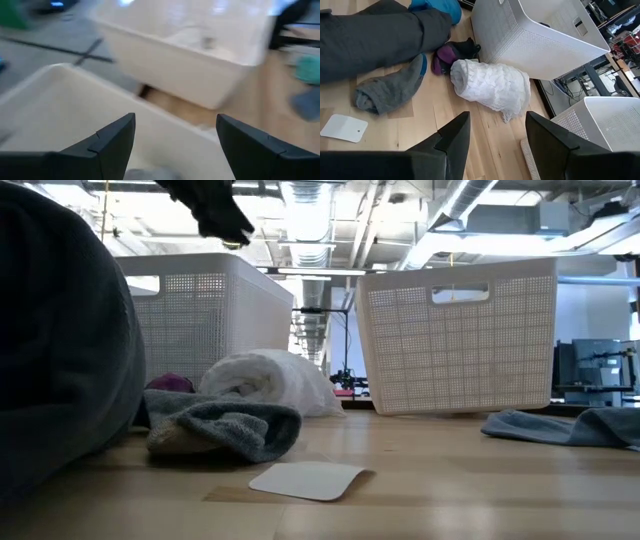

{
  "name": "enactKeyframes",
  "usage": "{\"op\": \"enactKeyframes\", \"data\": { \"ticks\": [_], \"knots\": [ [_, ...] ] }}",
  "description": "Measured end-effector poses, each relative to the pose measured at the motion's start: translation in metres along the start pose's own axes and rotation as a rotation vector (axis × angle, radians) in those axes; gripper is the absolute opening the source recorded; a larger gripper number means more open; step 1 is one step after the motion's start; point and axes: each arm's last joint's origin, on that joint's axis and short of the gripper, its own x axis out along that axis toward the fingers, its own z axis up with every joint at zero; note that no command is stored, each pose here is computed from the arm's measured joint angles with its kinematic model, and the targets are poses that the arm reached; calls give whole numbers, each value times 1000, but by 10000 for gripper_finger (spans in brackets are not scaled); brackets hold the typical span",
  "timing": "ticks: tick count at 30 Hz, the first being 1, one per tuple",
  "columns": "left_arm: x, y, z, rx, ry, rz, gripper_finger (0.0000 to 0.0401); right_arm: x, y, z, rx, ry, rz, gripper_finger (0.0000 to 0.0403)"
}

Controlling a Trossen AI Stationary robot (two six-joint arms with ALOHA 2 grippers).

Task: Sort clothes
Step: Put the rolled white dress into the right white bin

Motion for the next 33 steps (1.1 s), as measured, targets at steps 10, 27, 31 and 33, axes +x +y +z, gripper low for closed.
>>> {"op": "enactKeyframes", "data": {
  "ticks": [10, 27, 31, 33],
  "knots": [
    [4, -89, 6, 334, -10, -397, 273, 3, -1, 1, -14, 5, -6, 207],
    [54, -196, -35, 947, 305, -423, 273, -2, 1, -1, -8, 7, 15, 207],
    [72, -219, -50, 1147, 375, -405, 273, -6, 3, -2, -4, 6, 25, 207],
    [81, -228, -59, 1236, 411, -403, 273, -8, 4, -3, 6, 4, 30, 207]
  ]
}}
